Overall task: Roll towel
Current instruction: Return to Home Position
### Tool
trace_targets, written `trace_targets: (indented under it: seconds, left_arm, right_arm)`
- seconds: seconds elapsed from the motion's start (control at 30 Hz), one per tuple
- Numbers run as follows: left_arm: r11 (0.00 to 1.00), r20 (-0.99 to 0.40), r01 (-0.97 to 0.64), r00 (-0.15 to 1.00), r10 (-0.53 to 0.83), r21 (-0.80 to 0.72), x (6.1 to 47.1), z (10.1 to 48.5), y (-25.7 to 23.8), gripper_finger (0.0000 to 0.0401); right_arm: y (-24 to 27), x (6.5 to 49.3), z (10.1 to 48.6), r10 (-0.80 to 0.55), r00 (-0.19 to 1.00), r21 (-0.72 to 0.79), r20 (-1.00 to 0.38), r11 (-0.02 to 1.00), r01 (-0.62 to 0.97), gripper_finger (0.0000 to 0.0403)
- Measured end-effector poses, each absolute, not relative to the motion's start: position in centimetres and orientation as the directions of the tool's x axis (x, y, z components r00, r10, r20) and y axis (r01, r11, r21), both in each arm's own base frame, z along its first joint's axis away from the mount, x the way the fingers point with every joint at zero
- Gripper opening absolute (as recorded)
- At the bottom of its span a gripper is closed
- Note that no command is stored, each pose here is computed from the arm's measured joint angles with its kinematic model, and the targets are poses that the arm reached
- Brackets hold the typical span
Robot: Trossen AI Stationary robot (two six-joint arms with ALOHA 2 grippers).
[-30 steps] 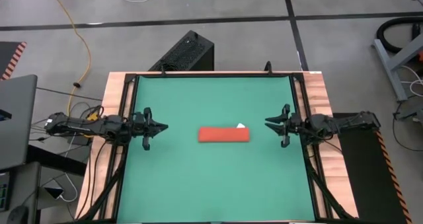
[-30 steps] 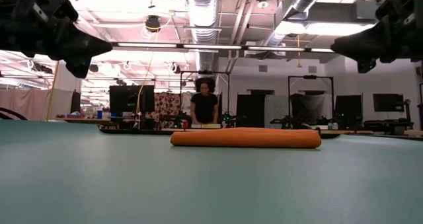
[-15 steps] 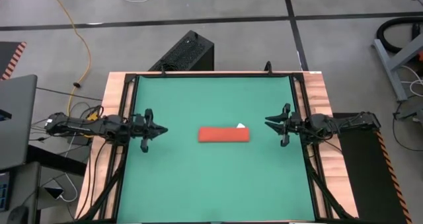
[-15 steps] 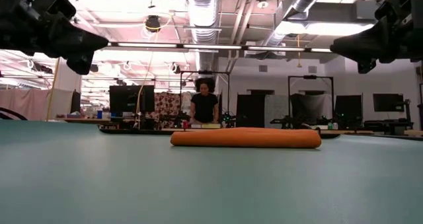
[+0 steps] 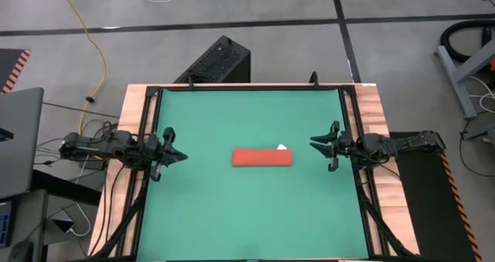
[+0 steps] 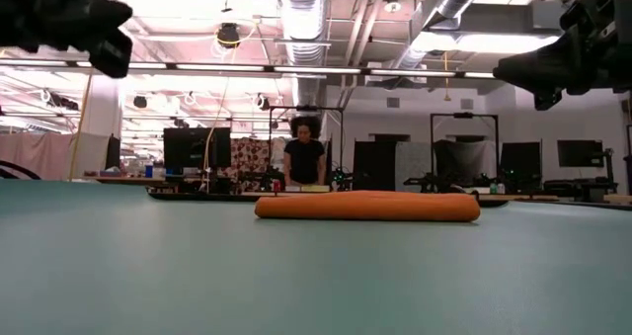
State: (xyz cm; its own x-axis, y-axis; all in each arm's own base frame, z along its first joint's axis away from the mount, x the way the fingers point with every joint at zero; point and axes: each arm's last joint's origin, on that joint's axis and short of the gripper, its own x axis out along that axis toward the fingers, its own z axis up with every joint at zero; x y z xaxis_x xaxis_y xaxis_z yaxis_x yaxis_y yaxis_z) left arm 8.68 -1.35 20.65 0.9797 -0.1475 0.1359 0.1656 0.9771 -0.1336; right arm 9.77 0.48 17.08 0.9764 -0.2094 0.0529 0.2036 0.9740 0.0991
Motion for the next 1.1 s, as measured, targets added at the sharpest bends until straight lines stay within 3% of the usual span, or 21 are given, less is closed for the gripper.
trace_targets:
  seconds: [0.13,0.47,0.73,1.1]
  left_arm:
    - [0.974,0.185,0.188,0.969,-0.162,-0.128,9.4,18.4,-1.9,0.0000]
    - [0.951,0.190,0.307,0.936,-0.296,-0.032,9.1,18.5,-2.9,0.0000]
    - [0.932,0.022,0.290,0.956,-0.292,-0.216,9.3,16.9,-2.9,0.0000]
    - [0.935,0.017,0.273,0.961,-0.276,-0.226,9.4,16.8,-2.9,0.0000]
  right_arm:
    - [0.5,9.8,17.1,-0.209,0.976,0.099,0.052,0.974,0.203,0.0116]
    - [0.5,9.8,17.1,-0.209,0.977,0.099,0.052,0.974,0.203,0.0116]
    - [0.5,9.8,17.1,-0.209,0.977,0.099,0.052,0.974,0.203,0.0116]
    - [0.5,9.8,17.1,-0.209,0.977,0.099,0.052,0.974,0.203,0.0116]
